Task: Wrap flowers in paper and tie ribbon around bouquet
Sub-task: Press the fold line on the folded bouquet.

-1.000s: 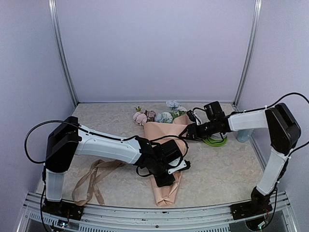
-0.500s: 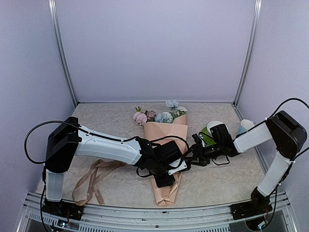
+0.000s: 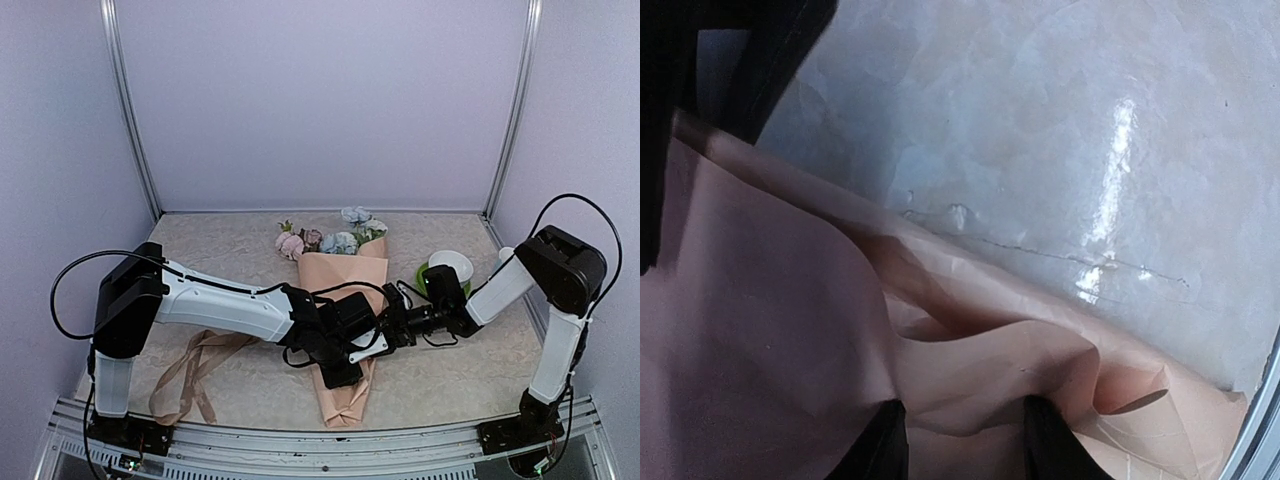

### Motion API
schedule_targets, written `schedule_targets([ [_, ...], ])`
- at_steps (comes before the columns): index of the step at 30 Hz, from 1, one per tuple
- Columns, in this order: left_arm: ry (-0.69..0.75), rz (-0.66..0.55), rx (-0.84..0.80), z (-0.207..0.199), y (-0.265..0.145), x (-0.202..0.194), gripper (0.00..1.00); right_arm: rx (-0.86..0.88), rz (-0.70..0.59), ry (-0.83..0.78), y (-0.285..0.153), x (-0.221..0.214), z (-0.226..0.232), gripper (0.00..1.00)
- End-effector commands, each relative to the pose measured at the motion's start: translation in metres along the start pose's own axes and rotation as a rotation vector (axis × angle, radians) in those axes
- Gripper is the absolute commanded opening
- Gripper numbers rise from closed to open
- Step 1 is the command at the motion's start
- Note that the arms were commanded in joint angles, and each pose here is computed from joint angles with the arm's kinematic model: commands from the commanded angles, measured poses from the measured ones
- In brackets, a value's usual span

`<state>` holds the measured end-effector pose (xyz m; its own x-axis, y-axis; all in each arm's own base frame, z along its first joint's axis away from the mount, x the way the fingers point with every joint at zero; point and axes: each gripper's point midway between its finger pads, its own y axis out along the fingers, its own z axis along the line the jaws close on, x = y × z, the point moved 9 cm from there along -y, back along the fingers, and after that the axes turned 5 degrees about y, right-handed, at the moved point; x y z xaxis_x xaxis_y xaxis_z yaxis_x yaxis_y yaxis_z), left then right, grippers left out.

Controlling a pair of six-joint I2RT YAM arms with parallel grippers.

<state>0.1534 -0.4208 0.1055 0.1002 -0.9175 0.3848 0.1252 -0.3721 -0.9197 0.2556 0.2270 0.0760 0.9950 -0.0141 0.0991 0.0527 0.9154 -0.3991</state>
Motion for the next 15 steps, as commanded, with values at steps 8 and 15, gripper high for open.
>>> schedule_targets([
  [8,0.064,-0.051,-0.053,-0.030,-0.008,-0.011,0.40,0.080,-0.045,-0.013,0.008,0.010,0.013,0.00],
  [15,0.018,-0.229,-0.020,-0.024,-0.054,0.002,0.44,0.069,-0.120,-0.073,0.013,0.041,0.023,0.00],
])
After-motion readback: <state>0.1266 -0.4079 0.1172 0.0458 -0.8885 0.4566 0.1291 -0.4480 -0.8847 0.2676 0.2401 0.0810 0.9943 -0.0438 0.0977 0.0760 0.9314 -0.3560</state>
